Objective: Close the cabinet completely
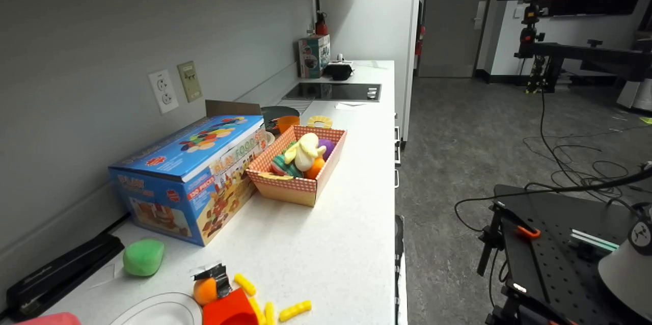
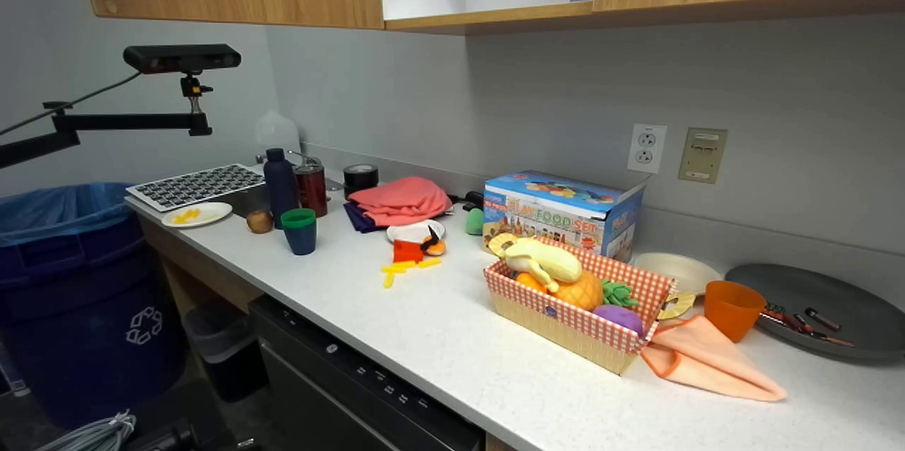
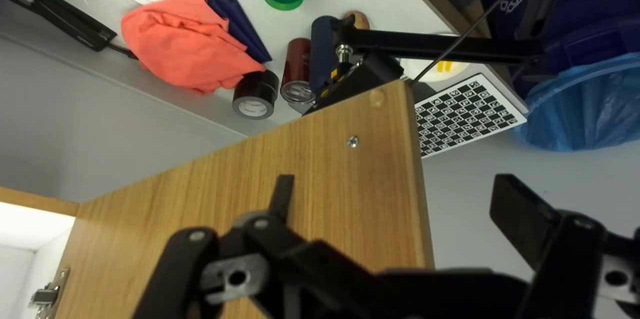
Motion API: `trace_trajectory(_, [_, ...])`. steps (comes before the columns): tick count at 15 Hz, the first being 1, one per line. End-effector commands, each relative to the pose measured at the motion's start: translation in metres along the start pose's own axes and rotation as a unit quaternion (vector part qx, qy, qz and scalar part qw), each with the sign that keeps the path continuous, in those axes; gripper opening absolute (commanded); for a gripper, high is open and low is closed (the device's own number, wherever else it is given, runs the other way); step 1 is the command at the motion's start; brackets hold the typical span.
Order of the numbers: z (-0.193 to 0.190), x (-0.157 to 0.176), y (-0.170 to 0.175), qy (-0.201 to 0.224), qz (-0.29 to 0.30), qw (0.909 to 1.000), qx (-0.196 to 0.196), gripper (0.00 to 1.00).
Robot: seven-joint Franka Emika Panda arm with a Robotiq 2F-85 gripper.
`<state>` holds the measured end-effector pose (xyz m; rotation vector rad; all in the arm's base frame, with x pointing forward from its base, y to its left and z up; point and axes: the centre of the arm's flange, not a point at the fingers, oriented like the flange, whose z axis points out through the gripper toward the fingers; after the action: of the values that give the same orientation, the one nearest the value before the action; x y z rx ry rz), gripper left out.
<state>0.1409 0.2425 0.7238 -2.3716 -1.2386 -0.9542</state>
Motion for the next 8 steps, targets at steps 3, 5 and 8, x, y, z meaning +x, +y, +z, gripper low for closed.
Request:
trace_trajectory(3, [0.052,-0.008,0.011,0.043,0.006,0.9990,-0.007,1.00])
trace_trajectory(5, [0.029,-0.008,0.008,0.032,0.007,0.9994,-0.011,1.00])
trace_trajectory(8, [0.027,-0.006,0.008,0.033,0.007,0.9994,-0.011,1.00])
